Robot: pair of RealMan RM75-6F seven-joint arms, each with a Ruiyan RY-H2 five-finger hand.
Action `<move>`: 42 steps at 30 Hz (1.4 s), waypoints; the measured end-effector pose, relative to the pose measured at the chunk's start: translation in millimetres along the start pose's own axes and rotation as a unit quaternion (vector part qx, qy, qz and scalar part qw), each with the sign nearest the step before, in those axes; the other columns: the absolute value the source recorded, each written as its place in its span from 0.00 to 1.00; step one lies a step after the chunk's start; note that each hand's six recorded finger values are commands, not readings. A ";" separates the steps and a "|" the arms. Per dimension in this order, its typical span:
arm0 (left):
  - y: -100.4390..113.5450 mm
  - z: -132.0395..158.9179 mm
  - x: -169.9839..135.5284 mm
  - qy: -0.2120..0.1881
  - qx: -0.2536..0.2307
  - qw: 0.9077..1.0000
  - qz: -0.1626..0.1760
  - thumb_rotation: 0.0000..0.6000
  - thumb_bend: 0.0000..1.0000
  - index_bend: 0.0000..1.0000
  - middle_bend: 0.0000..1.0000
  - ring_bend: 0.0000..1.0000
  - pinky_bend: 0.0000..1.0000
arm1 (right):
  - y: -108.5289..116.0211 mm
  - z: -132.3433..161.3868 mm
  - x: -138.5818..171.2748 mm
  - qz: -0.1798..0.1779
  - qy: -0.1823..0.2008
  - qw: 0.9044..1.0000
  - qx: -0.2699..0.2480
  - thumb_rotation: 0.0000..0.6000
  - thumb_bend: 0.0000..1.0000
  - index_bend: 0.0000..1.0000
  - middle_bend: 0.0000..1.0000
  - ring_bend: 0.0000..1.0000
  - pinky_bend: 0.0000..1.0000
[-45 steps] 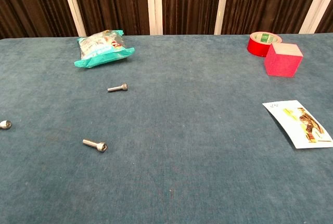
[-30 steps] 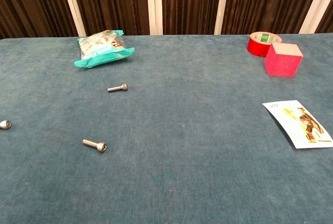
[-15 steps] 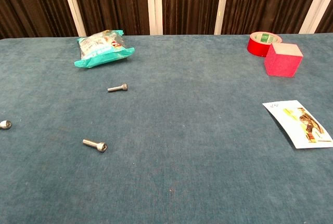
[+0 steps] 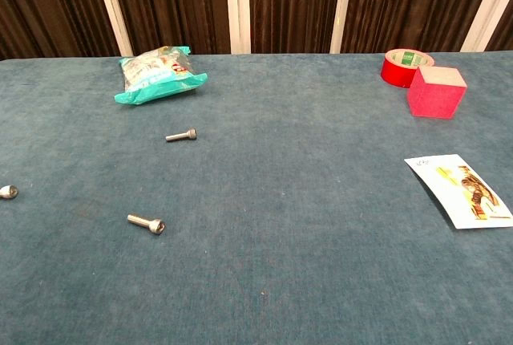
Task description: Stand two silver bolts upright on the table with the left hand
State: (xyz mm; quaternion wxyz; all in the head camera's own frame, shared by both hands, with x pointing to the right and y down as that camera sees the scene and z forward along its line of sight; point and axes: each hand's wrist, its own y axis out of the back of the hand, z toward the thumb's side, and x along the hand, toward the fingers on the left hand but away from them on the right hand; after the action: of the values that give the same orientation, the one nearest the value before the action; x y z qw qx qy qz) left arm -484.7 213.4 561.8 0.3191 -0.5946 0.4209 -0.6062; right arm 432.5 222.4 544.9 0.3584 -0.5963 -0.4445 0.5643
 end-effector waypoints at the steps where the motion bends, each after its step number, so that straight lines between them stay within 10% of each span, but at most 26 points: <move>1: -0.7 -0.1 0.6 0.001 0.003 1.000 0.001 1.00 0.31 0.30 0.00 0.00 0.00 | -0.2 -0.7 -0.2 0.001 -0.001 1.000 -0.001 1.00 0.01 0.13 0.04 0.02 0.00; 18: -35.6 3.5 71.7 0.033 0.064 0.996 -0.045 1.00 0.36 0.34 0.00 0.00 0.00 | 1.4 -11.5 -3.6 -0.003 -0.025 1.000 0.000 1.00 0.01 0.13 0.04 0.02 0.00; 42: -102.6 36.0 91.1 0.008 0.056 0.992 -0.114 1.00 0.45 0.42 0.00 0.00 0.00 | -0.8 -14.2 -5.1 0.000 -0.034 0.999 -0.002 1.00 0.01 0.13 0.04 0.02 0.00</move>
State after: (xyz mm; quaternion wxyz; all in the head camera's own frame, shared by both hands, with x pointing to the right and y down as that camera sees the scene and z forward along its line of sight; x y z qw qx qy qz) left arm -445.6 173.2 692.0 0.2771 -0.6150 0.3183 -0.6661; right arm 446.6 219.0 548.9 0.3414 -0.5778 -0.4575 0.5833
